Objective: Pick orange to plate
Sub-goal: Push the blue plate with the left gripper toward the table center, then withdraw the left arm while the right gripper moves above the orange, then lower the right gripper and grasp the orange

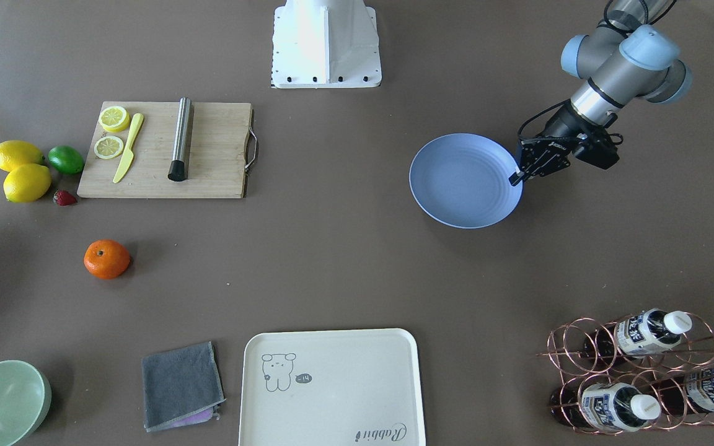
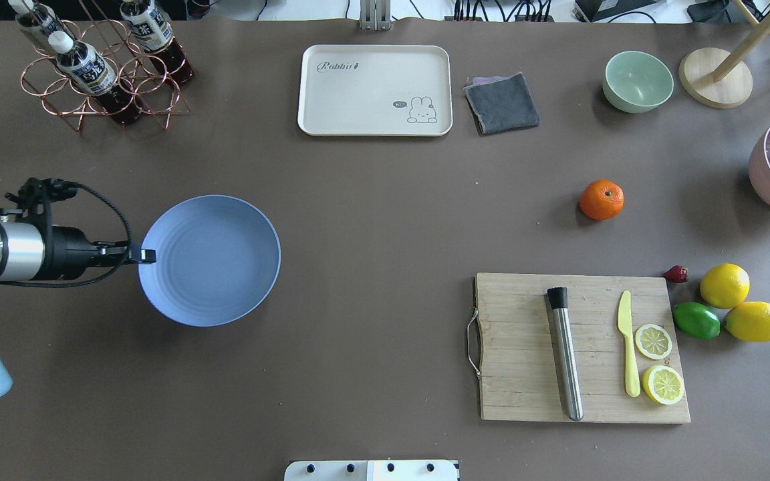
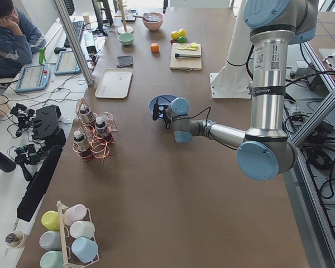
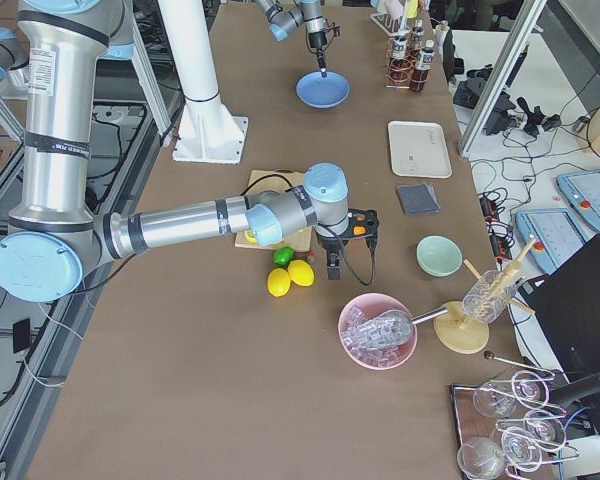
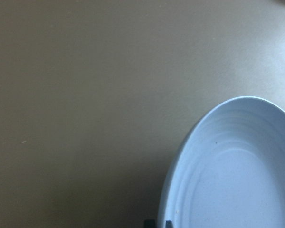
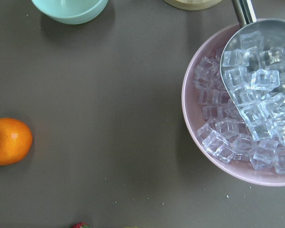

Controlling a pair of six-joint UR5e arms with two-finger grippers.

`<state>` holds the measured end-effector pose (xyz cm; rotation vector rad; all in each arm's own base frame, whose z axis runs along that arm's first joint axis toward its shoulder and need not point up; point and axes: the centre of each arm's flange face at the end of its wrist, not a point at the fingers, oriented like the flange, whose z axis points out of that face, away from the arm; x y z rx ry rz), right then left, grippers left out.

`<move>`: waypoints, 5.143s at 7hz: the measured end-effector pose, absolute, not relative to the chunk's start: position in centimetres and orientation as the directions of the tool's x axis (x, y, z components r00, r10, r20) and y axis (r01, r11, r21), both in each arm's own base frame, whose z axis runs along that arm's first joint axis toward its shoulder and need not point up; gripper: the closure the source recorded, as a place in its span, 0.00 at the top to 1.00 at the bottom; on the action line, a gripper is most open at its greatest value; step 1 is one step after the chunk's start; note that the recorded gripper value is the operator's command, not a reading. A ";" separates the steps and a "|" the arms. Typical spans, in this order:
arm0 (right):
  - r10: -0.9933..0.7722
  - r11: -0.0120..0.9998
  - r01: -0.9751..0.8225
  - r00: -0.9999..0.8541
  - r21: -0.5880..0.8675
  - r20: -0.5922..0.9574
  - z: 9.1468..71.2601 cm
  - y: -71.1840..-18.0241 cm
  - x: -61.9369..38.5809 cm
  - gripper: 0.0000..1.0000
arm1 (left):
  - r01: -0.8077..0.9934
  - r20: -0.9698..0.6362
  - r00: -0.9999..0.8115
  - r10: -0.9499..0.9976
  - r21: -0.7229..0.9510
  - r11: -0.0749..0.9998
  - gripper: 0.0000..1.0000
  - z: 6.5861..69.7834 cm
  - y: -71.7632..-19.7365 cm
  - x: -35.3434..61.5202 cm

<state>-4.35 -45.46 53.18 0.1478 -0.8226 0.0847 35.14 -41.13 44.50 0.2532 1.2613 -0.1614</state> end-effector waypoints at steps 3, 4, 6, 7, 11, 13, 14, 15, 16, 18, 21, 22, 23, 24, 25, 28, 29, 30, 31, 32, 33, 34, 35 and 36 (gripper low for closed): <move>0.017 0.986 -0.132 0.678 0.099 0.735 53.1 -45.5 -4.4 0.99 | 0.275 -0.950 0.311 -0.026 0.064 0.959 0.00 32.2 -44.0 47.0; 0.017 0.986 -0.133 0.677 0.100 0.736 53.0 -45.6 -4.4 0.99 | 0.281 -0.946 0.324 -0.031 0.065 0.958 0.00 31.0 -44.7 49.2; 0.015 0.986 -0.133 0.676 0.102 0.737 52.9 -45.7 -4.4 0.99 | 0.301 -0.937 0.348 -0.041 0.070 0.951 0.57 30.7 -46.1 51.9; 0.014 0.986 -0.133 0.676 0.103 0.737 52.9 -45.7 -4.4 0.99 | 0.303 -0.936 0.350 -0.039 0.074 0.950 0.97 30.6 -46.3 52.2; -0.013 0.984 -0.125 0.669 0.130 0.743 51.5 -46.8 -5.0 1.00 | 0.290 -0.928 0.373 -0.017 0.099 0.952 0.99 32.6 -48.9 47.4; -0.062 0.983 -0.088 0.667 0.162 0.743 49.5 -48.3 -7.8 1.00 | 0.228 -0.898 0.437 0.048 0.162 0.960 0.99 39.4 -52.7 34.9; -0.074 0.983 -0.076 0.667 0.168 0.741 48.8 -48.7 -9.1 1.00 | 0.188 -0.866 0.489 0.106 0.224 0.956 0.99 43.8 -53.5 28.0; -0.080 0.983 -0.070 0.667 0.169 0.741 48.6 -49.0 -9.9 1.00 | 0.140 -0.821 0.546 0.167 0.286 0.948 0.99 47.9 -54.2 20.6; -0.081 0.984 -0.065 0.668 0.166 0.740 48.6 -49.1 -10.3 1.00 | 0.075 -0.761 0.607 0.230 0.343 0.936 1.00 51.4 -54.7 13.6; -0.053 0.988 -0.077 0.657 0.137 0.752 47.7 -50.2 -12.3 0.99 | -0.060 -0.672 0.668 0.321 0.381 0.923 0.99 56.1 -54.5 2.1; -0.002 0.992 -0.093 0.660 0.084 0.751 45.8 -52.8 -18.8 0.98 | -0.095 -0.721 0.639 0.267 0.270 0.958 0.99 61.0 -51.6 -3.9; 0.015 0.992 -0.103 0.672 0.073 0.741 45.1 -53.0 -21.7 0.98 | -0.096 -0.732 0.638 0.238 0.231 0.968 0.99 63.2 -50.4 -4.1; 0.026 0.992 -0.108 0.684 0.066 0.729 44.6 -53.3 -24.8 0.98 | -0.094 -0.735 0.640 0.225 0.215 0.972 0.99 64.6 -49.5 -4.3; 0.031 0.993 -0.105 0.696 0.059 0.717 44.7 -54.2 -27.2 0.98 | -0.094 -0.736 0.640 0.219 0.208 0.974 0.99 65.3 -48.9 -4.4; 0.034 0.994 -0.099 0.709 0.052 0.704 45.6 -55.4 -29.2 0.98 | -0.093 -0.737 0.640 0.217 0.206 0.974 0.99 65.6 -48.7 -4.4; 0.024 0.995 -0.084 0.720 0.052 0.694 46.5 -56.2 -32.0 0.98 | -0.093 -0.739 0.638 0.216 0.204 0.975 0.99 65.7 -48.5 -4.4; 0.017 0.996 -0.074 0.726 0.054 0.687 46.8 -55.7 -32.9 0.98 | -0.092 -0.740 0.637 0.215 0.204 0.975 0.99 65.7 -48.5 -4.4; 0.010 0.996 -0.065 0.731 0.055 0.682 47.1 -55.3 -33.6 0.97 | -0.092 -0.741 0.637 0.215 0.204 0.975 0.99 65.7 -48.5 -4.4; 0.006 0.997 -0.059 0.734 0.055 0.679 47.3 -55.0 -34.0 0.95 | -0.093 -0.740 0.637 0.215 0.203 0.975 0.99 65.7 -48.5 -4.4; 0.005 0.997 -0.056 0.739 0.055 0.674 47.6 -54.8 -34.3 0.95 | -0.093 -0.740 0.637 0.215 0.204 0.975 0.99 65.8 -48.5 -4.4; 0.004 0.997 -0.055 0.747 0.056 0.665 48.0 -54.7 -34.5 0.94 | -0.093 -0.740 0.638 0.215 0.204 0.975 0.99 65.8 -48.5 -4.4; 0.002 0.997 -0.050 0.752 0.055 0.659 48.4 -54.6 -34.9 0.89 | -0.093 -0.739 0.638 0.216 0.204 0.974 0.99 65.8 -48.5 -4.4; -0.002 0.997 -0.045 0.756 0.055 0.655 48.6 -54.4 -35.2 0.38 | -0.093 -0.739 0.638 0.217 0.205 0.974 0.99 65.8 -48.5 -4.4; -0.007 0.997 -0.043 0.758 0.060 0.652 48.6 -54.2 -35.6 0.00 | -0.094 -0.739 0.638 0.216 0.205 0.974 0.99 65.8 -48.4 -4.5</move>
